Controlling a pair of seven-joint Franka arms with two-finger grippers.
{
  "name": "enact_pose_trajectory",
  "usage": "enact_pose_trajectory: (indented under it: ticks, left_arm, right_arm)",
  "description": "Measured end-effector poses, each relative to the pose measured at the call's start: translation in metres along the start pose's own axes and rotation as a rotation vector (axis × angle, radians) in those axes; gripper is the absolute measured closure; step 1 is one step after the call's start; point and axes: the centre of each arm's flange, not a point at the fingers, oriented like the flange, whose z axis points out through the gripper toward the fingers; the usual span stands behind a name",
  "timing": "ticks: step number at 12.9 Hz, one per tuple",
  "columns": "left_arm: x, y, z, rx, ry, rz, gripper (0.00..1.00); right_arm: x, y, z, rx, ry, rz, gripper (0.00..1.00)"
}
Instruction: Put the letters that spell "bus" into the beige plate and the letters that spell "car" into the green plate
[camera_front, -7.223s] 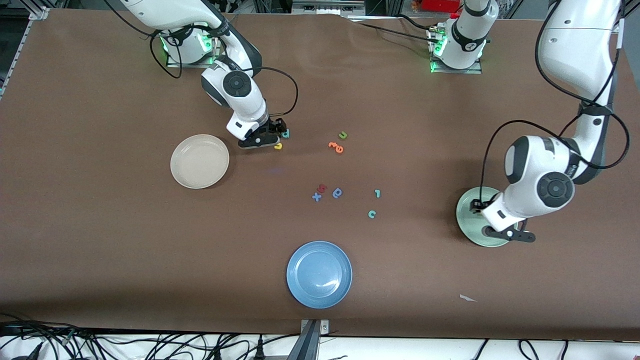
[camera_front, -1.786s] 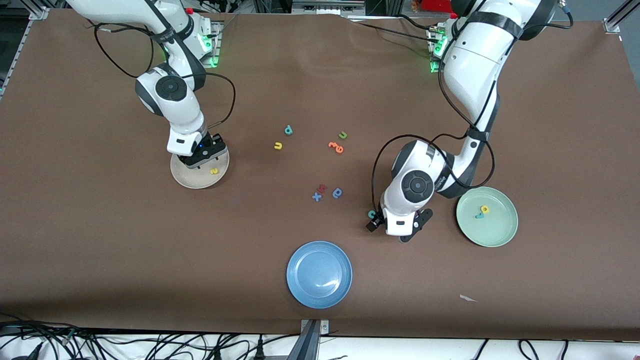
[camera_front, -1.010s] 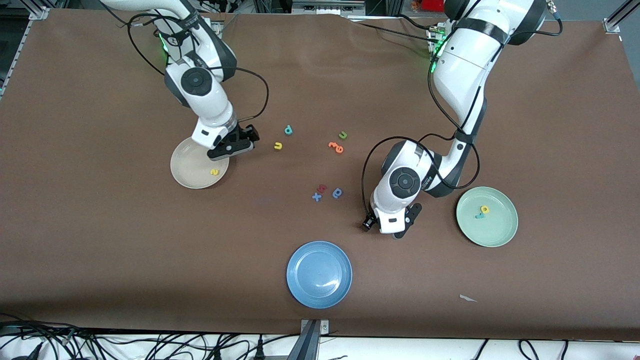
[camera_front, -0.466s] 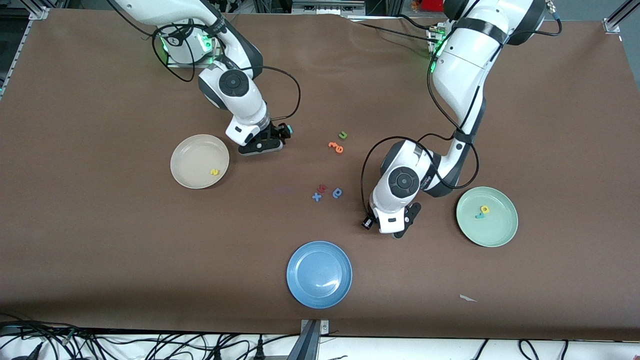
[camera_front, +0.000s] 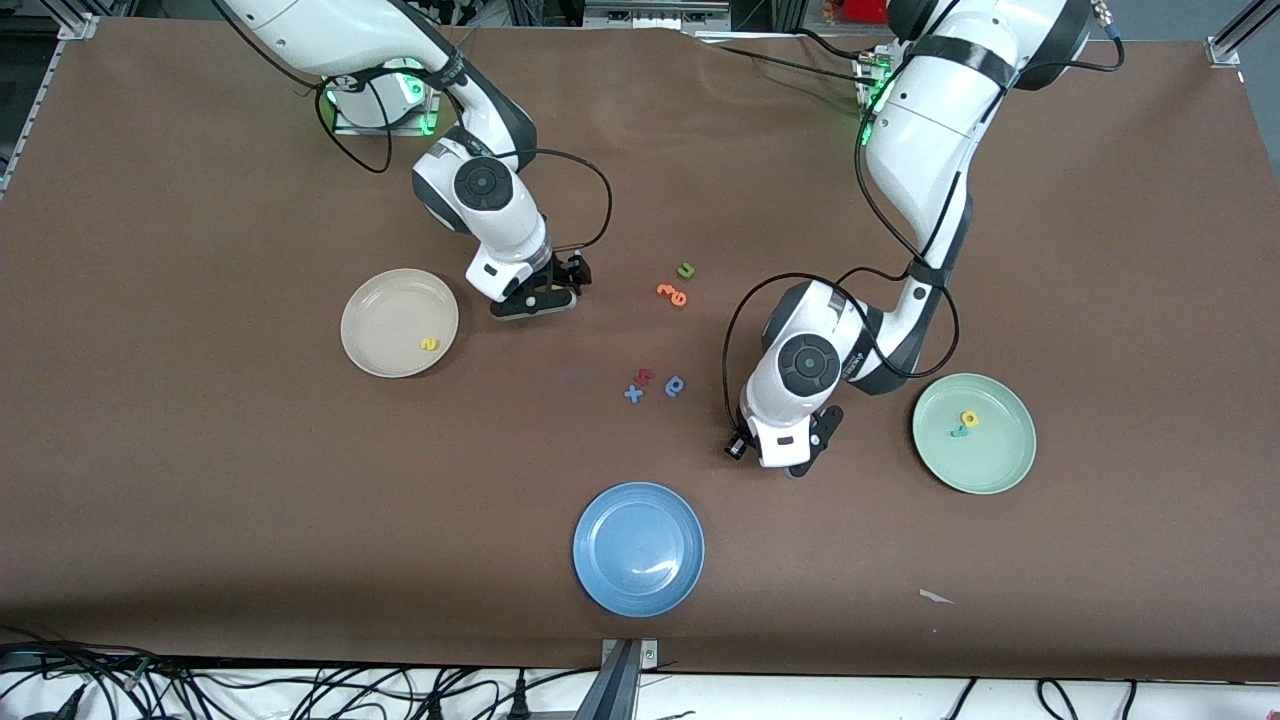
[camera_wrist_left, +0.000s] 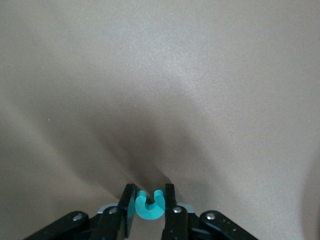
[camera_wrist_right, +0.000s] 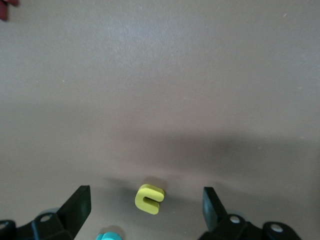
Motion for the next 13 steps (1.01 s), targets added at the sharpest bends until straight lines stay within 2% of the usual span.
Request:
enact_pose_trajectory:
  ticks: [5,7,10,13]
  left_arm:
    - [0.013,0.001,-0.005,-0.009,0.012,0.050,0.72]
    - [0.027,-0.001,-0.012,0.013,0.013,0.106,0.72]
    - [0.075,-0.018,-0.030,0.107,0.004,0.267,0.72]
    - [0.143,-0.046,-0.061,0.191,-0.007,0.455,0.72]
  right_arm:
    - [-0.007,-0.001,0.017,-0.015,-0.023,0.025,0.01]
    - [-0.010,-0.002,0.020,-0.017,-0.030,0.036,0.02]
    - [-0.014,-0.007,0.025,-0.020,-0.038,0.032,0.04]
    - [-0.014,-0.005,0.026,-0.026,-0.035,0.028,0.12]
